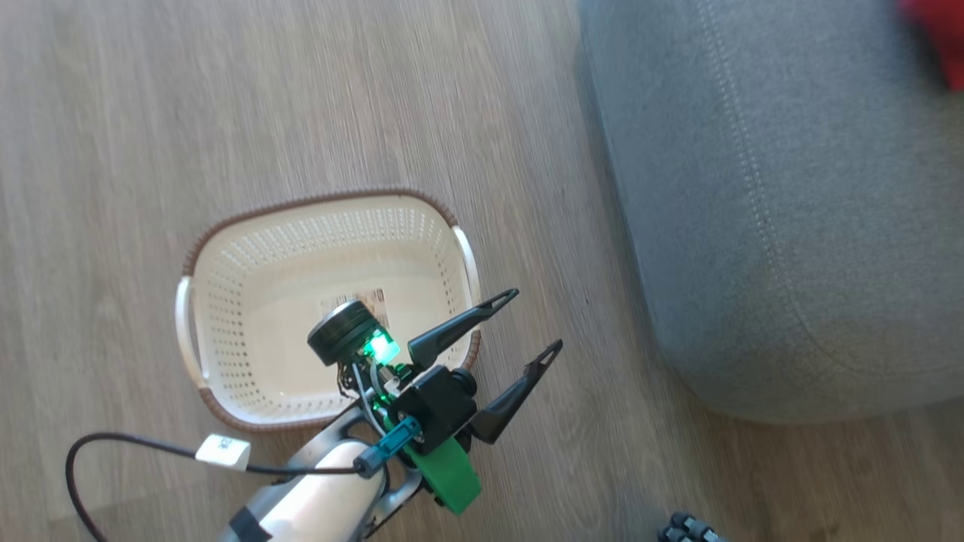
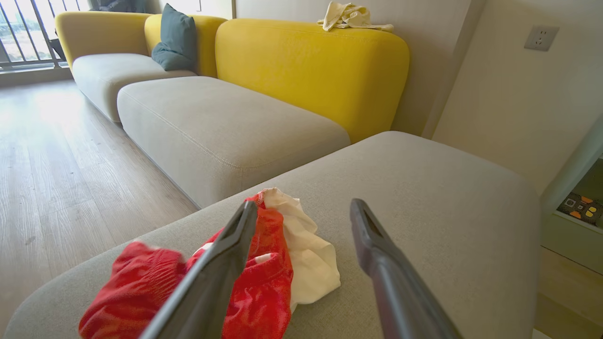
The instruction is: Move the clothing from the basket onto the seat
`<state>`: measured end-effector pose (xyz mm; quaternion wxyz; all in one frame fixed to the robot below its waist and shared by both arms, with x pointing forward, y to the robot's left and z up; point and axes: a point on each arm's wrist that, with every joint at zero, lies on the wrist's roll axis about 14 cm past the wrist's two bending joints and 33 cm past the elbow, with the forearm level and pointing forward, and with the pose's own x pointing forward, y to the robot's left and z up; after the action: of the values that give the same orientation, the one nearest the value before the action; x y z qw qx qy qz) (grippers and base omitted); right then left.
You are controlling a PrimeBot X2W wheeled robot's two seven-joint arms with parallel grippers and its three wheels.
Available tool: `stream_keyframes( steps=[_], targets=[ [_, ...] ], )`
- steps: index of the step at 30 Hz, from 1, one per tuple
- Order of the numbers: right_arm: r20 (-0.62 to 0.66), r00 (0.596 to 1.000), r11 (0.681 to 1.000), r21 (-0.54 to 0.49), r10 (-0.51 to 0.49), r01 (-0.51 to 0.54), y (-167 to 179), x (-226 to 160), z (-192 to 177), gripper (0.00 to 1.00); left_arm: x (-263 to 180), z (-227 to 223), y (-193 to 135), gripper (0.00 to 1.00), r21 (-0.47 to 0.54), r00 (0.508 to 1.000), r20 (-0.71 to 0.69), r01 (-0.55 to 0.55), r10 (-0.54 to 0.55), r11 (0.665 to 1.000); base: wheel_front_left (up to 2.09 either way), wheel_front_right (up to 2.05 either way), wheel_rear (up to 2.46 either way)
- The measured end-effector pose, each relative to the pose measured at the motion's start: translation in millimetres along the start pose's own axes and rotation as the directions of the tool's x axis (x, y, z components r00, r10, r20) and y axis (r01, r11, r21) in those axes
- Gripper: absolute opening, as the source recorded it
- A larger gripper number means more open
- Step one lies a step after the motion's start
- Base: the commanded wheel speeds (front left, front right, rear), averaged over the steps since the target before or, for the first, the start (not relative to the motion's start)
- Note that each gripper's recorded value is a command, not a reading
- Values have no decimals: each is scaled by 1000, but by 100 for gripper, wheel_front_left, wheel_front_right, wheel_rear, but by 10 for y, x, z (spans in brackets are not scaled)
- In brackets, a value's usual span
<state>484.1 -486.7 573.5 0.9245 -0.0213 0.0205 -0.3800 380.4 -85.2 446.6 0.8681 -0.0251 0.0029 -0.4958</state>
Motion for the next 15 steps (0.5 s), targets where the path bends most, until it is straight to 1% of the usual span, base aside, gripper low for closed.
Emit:
stream_keyframes(
  steps=[3,9,13,15],
  targets=[
    [40,999,1000,19,18,-19,4,-40,200,100,-22,106,6,100,12,1000,16,-25,24,1000,0,0,0],
    [122,991,998,23,53,-56,-10,-187,494,100,-124,200,-83,100,18,998,15,-55,55,998,0,0,0],
    [205,975,995,40,84,-94,29,-310,778,100,-191,316,-64,100,51,995,30,-93,92,994,0,0,0],
    [253,962,989,78,105,-128,90,-392,927,100,-220,379,-60,100,62,993,40,-115,113,991,0,0,0]
  ],
)
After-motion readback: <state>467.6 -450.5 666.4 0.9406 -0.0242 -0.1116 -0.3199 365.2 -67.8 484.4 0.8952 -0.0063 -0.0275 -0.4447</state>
